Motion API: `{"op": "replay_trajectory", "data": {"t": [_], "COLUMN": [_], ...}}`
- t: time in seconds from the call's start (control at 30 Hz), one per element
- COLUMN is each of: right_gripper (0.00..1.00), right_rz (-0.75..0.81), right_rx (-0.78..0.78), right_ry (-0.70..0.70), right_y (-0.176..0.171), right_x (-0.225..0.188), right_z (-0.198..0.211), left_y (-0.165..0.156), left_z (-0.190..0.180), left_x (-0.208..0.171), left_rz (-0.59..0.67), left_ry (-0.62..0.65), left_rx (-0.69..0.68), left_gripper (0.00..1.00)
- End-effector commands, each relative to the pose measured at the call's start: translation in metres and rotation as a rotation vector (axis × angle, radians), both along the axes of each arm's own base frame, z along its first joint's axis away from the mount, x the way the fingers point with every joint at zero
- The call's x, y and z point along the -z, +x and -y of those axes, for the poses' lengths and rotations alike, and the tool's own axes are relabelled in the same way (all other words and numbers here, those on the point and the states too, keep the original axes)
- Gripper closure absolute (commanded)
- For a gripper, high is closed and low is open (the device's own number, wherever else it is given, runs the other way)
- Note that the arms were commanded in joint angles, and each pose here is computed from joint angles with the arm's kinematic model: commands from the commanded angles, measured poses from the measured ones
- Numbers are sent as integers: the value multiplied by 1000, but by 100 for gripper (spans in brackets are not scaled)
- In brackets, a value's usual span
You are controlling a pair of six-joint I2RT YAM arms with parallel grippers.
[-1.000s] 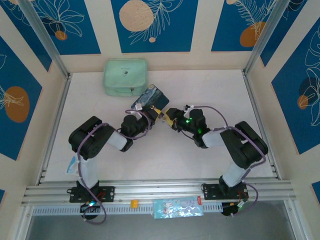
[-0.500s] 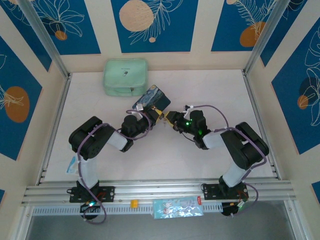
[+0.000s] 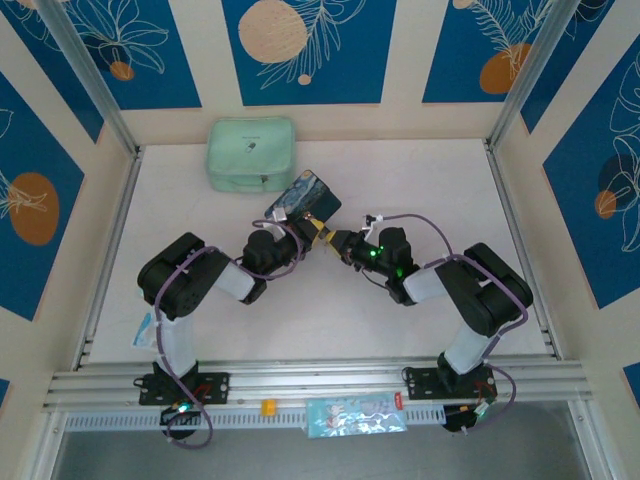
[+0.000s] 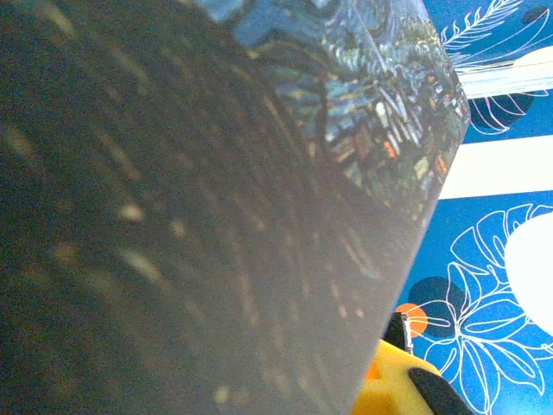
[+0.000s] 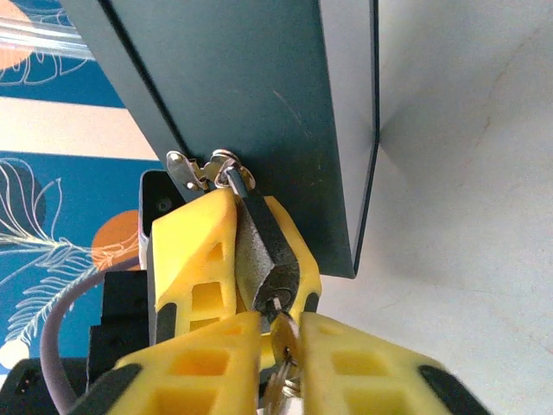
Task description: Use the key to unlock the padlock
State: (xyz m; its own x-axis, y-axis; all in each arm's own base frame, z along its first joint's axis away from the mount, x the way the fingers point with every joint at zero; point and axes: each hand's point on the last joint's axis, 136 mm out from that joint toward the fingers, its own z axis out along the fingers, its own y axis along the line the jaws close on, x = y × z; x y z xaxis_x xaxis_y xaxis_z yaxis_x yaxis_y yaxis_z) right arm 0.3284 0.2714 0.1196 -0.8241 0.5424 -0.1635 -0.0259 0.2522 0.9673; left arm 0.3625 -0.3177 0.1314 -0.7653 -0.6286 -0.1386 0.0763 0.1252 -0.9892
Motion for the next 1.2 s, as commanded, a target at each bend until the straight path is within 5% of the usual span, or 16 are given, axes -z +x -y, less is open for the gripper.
{"op": "replay_trajectory", "data": {"t": [0.0,0.17,0.43,0.83,1.17], "right_gripper": [89,100,100,100,100], "right_rz": [32,25,-138,-691,-703], "right_rx": [-3,7,-6,-79,-36], "right_ry": [18,48,308,657,771], "right_y": [0,4,21,32,61], "right_x": [-6,-8,-23,-34,-59], "right_z": [-2,-2,2,-26,-23], "left_y": [-5,-7,-21,-53,-60], "left_z": [7,8,14,27,25], "left_x": [-25,-28,-49,-92,-85], "left_rz": [46,54,182,494,522], "left_ry": [-53,-56,-47,27,56], "left_rx": [39,46,125,318,347], "left_gripper": [100,100,100,100,100]}}
